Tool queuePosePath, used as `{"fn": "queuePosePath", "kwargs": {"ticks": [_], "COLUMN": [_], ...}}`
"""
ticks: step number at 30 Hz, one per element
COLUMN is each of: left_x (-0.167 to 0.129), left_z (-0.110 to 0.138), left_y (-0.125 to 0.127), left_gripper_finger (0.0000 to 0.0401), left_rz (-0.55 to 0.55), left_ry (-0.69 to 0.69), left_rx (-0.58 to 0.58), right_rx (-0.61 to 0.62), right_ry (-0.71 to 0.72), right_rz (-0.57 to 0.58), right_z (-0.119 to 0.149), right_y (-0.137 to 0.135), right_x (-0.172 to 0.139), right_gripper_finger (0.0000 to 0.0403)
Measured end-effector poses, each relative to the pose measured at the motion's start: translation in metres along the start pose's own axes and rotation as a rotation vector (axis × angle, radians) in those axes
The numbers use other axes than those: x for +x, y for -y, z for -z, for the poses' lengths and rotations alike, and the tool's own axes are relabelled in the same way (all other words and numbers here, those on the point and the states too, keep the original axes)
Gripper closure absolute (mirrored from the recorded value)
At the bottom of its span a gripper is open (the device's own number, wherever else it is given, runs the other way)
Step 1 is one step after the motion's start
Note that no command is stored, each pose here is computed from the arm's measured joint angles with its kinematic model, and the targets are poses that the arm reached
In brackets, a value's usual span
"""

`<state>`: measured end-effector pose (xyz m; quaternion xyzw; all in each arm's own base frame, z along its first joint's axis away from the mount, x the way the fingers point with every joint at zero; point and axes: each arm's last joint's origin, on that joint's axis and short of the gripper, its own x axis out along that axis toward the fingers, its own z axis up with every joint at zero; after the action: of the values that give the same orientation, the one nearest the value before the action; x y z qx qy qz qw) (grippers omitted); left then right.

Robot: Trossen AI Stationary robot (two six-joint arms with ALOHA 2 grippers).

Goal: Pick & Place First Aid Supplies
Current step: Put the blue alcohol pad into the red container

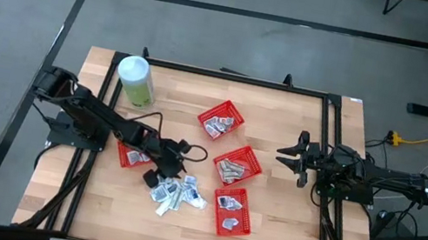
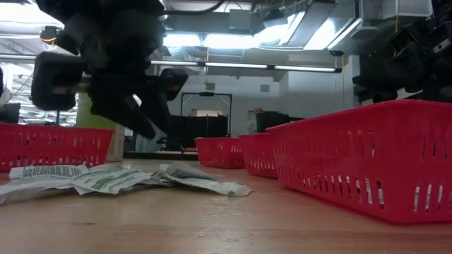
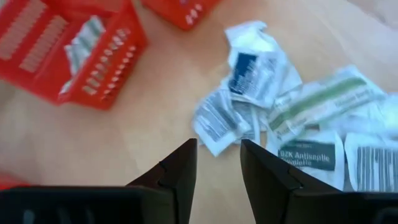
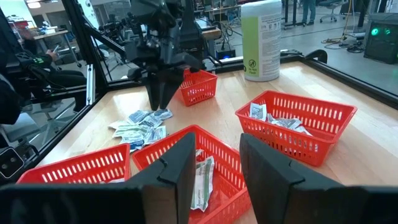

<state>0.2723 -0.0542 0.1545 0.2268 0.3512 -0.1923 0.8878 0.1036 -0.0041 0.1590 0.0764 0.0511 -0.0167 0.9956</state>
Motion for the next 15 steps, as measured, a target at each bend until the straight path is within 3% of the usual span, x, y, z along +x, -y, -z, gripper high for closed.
{"fn": "queuePosePath", "kwargs": {"ticks": [11,15], "left_x": [0.021,0.025], "left_z": [-0.003,-0.001], "left_y": [0.003,0.005], "left_gripper_finger": [0.0285,0.0285], "left_rz": [0.025,0.083], "left_ry": [0.088,0.106], "left_rx": [0.081,0.1], "right_rx": [0.0,0.0], "right_ry": [0.0,0.0], "right_rz": [0.0,0.0], "right_z": [0.0,0.0], "right_y": [0.0,0.0], "right_x": [0.0,0.0], "right_gripper_finger": [0.0276,0.0276]}}
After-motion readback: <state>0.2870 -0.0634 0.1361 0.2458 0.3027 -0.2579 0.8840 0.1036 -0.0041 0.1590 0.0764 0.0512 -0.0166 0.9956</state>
